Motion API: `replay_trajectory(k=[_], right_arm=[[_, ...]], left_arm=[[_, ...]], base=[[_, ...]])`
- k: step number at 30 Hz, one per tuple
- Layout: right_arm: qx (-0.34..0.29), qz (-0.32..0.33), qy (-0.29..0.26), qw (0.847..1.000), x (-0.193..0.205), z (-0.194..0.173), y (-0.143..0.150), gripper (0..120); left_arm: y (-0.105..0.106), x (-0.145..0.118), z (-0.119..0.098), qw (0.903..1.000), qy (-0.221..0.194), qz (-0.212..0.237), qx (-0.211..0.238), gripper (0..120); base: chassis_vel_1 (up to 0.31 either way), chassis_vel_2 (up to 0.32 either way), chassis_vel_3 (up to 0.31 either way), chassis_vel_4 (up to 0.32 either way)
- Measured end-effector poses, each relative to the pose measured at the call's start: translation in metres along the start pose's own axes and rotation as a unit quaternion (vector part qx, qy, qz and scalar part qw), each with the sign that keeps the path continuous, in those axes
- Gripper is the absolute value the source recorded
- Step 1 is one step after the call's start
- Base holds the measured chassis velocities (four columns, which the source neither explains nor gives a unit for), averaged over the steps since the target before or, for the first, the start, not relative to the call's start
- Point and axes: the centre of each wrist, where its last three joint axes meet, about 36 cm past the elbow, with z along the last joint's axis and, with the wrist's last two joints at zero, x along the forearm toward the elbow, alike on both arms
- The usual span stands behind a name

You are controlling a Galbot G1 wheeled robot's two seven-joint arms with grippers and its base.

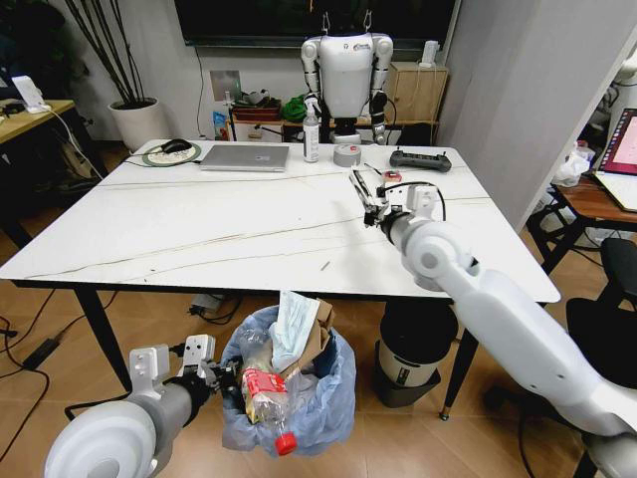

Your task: Pick up the trash bin and place the trash from the table into it.

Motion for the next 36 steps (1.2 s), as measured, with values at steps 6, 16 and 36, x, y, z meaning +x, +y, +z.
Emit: replay_trajectory(k=[6, 16, 36], right_arm=[[0.019, -0.07, -0.031, 0.997, 0.061, 0.0, 0.002, 0], [0.035, -0.153, -0.001, 0.988, 0.121, 0.025, 0.033, 0], [0.058, -0.209, 0.097, 0.971, 0.16, 0.055, 0.048, 0]], left_arm=[[0.0, -0.001, 0.001, 1.0, 0.001, 0.0, 0.004, 0], [0.003, -0.007, -0.001, 0.9999, -0.001, -0.011, 0.012, 0], [0.006, -0.017, -0.006, 0.9994, -0.001, -0.018, 0.028, 0]], base=[[0.0, 0.0, 0.0, 0.0], [0.0, 0.0, 0.0, 0.0], [0.0, 0.0, 0.0, 0.0]])
